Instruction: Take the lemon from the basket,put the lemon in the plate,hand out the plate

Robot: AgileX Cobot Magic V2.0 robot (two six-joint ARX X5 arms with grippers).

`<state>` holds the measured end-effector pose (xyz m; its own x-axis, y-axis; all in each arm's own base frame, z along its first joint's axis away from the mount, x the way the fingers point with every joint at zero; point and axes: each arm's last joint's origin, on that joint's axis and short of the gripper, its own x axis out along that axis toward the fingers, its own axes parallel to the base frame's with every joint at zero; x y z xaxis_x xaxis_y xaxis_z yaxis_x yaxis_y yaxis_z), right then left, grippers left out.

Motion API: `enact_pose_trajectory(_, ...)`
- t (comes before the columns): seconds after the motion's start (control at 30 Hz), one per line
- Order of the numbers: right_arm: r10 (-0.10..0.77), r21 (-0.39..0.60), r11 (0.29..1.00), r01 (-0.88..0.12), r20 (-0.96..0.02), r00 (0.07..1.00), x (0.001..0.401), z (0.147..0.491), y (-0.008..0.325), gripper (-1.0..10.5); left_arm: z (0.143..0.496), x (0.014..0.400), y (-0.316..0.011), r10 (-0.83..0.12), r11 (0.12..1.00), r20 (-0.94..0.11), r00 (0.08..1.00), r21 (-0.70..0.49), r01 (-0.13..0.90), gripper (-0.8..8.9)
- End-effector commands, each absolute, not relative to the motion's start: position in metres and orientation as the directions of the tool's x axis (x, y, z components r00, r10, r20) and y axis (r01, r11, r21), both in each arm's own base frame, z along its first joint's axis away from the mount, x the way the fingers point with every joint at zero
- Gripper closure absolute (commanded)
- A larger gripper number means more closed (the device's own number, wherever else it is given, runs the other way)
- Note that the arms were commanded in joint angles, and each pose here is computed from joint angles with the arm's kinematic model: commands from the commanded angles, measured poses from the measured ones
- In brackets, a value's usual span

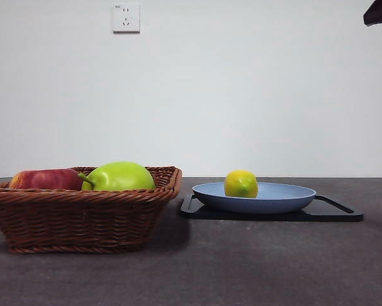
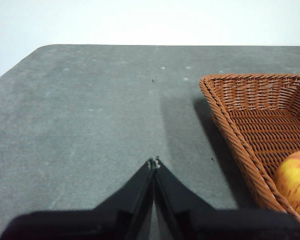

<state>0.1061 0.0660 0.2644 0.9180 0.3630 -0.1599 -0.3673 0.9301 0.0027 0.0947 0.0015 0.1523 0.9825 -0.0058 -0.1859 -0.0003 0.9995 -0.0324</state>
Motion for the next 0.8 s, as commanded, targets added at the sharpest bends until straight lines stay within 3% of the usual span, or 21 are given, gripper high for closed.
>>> enact_pose_trajectory(0.03, 0.341, -0.104, 0.927, -0.359, -0.157, 0.927, 0.101, 0.264, 0.061, 9.4, 0.151, 0.095, 0.002, -0.003, 0.999, -0.184, 0.983, -0.039, -0.004, 8.05)
enact_pose_trajectory(0.17, 0.309, -0.109, 0.940, -0.324, -0.137, 0.941, 0.095, 0.245, 0.044, 9.4, 0.151, 0.095, 0.002, -0.003, 0.999, -0.184, 0.983, -0.039, -0.004, 8.05)
enact_pose_trajectory(0.3, 0.301, -0.039, 0.950, -0.309, -0.140, 0.943, 0.095, 0.216, 0.028, 9.4, 0.151, 0.095, 0.002, -0.005, 0.999, -0.183, 0.983, -0.039, -0.002, 8.05)
enact_pose_trajectory(0.43, 0.233, 0.010, 0.972, -0.235, -0.166, 0.958, 0.096, 0.190, 0.016, 9.4, 0.151, 0.095, 0.002, -0.003, 0.999, -0.184, 0.983, -0.039, -0.004, 8.05)
enact_pose_trajectory(0.57, 0.176, 0.024, 0.984, -0.174, -0.181, 0.968, 0.096, 0.171, 0.010, 9.4, 0.151, 0.095, 0.002, -0.004, 0.999, -0.184, 0.983, -0.039, -0.004, 8.05)
enact_pose_trajectory(0.8, 0.165, 0.030, 0.986, -0.163, -0.188, 0.968, 0.096, 0.154, 0.009, 9.4, 0.151, 0.095, 0.002, -0.003, 0.999, -0.184, 0.983, -0.039, -0.004, 8.05)
